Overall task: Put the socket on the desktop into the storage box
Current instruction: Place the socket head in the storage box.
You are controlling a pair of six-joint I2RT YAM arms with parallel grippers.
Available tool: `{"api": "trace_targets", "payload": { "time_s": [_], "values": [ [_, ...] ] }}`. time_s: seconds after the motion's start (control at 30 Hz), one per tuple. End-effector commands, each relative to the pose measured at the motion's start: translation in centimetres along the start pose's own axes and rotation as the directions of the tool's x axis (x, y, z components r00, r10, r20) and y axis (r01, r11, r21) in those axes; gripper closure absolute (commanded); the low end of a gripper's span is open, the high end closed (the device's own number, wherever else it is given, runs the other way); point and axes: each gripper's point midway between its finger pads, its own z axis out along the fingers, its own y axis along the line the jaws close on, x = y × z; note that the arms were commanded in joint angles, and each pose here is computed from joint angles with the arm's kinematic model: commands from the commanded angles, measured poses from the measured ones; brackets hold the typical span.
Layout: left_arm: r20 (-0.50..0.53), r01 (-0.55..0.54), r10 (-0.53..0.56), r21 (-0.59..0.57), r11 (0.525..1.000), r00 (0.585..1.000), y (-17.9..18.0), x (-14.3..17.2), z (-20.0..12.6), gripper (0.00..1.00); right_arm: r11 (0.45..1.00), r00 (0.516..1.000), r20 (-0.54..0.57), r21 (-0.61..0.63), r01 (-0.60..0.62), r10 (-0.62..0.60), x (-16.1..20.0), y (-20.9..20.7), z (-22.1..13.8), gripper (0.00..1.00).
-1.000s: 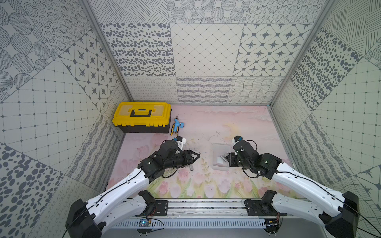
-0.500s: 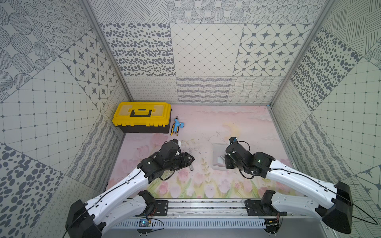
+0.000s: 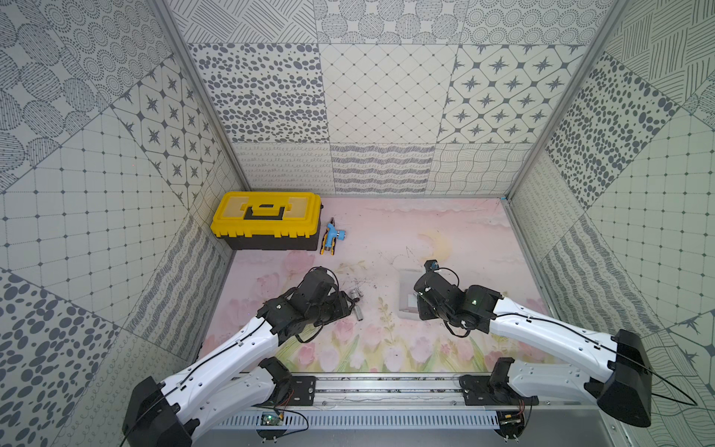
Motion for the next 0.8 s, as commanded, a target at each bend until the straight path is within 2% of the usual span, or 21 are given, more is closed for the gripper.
{"api": "trace_targets", "payload": {
  "time_s": [0.0, 0.77],
  "values": [
    [-0.010, -0.030, 0.030, -0.074, 0.997, 1.000, 1.6, 0.2, 0.6, 0.46, 1.000, 0.999, 0.036, 0.004, -0.009, 0.009, -1.0, 0.4, -0.2, 1.00],
    [-0.031, -0.030, 0.027, -0.092, 0.995, 0.999, 2.2, 0.6, 1.7, 0.48, 1.000, 1.000, 0.021, 0.018, 0.005, -0.005, -1.1, 1.0, 0.8, 1.00]
  ]
}}
